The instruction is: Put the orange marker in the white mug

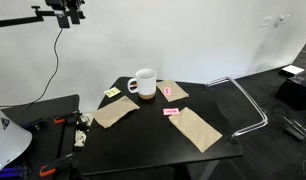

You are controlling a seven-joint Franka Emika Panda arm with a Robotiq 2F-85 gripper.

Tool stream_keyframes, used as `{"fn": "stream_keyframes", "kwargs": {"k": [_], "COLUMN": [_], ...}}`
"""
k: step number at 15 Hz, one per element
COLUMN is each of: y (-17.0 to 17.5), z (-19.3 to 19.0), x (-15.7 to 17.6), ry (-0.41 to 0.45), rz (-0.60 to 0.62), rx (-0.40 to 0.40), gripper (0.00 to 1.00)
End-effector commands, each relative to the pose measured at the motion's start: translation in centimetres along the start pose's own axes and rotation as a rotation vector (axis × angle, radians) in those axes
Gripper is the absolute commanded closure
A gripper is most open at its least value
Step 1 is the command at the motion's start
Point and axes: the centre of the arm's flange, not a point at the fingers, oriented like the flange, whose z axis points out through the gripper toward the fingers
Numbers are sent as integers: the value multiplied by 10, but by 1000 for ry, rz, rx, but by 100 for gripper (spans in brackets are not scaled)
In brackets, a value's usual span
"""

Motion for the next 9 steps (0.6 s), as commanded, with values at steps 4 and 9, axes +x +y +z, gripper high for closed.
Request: {"fn": "stream_keyframes", "kwargs": {"k": [4, 9], "y": [0, -5], "z": [0, 1], "x": [0, 1], "ry": [0, 27], "rz": [0, -10], "rx": [0, -9], "gripper": [0, 0]}}
